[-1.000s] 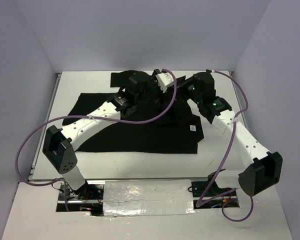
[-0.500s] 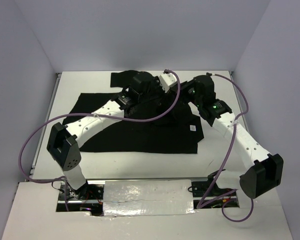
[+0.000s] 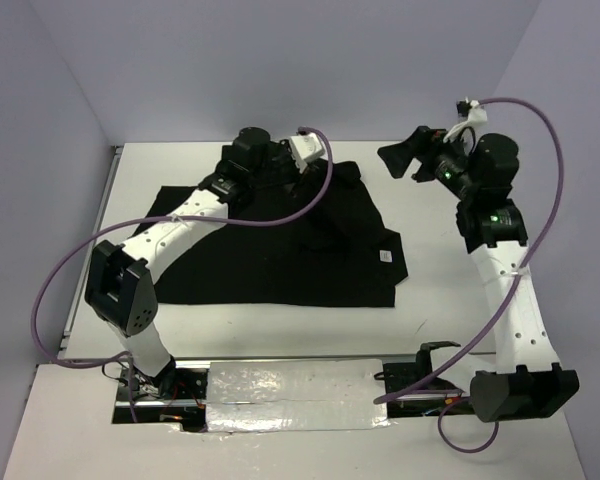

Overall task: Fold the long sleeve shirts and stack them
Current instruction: Fold the shirt

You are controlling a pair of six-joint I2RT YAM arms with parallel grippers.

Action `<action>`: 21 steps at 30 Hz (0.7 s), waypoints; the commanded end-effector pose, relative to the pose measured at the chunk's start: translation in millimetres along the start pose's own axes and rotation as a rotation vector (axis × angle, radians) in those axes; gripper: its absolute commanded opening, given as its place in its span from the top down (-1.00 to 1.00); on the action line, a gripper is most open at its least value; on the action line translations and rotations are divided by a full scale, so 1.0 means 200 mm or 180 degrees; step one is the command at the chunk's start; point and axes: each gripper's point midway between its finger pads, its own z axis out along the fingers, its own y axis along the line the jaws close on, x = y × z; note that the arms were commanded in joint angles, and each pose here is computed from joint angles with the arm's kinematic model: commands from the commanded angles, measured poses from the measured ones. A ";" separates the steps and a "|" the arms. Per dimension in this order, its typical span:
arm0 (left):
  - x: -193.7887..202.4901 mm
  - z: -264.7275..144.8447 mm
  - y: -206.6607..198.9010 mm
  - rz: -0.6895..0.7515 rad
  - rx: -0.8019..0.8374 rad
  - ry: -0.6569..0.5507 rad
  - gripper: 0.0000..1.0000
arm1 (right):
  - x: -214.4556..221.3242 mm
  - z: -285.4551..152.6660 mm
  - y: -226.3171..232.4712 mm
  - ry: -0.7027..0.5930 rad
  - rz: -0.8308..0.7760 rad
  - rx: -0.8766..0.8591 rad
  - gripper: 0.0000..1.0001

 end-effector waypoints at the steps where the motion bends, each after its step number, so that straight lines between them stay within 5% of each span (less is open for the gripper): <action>1: -0.27 -0.08 0.02 0.0149 0.0304 -0.0613 1.00 | -0.09 -0.11 0.22 0.0010 -0.1481 -0.1009 -0.88; 5: -0.33 -0.07 0.04 0.0086 0.0441 -0.0793 1.00 | 0.15 0.02 0.01 0.0656 -0.1699 -0.1057 -0.61; 8: -0.35 -0.07 0.05 0.0035 0.0453 -0.0855 1.00 | 0.36 0.06 -0.05 0.0953 -0.1640 -0.1378 -0.60; 21: -0.39 -0.05 0.03 -0.0065 0.0569 -0.0945 1.00 | 0.43 0.24 -0.12 0.0449 -0.2050 -0.1627 -0.62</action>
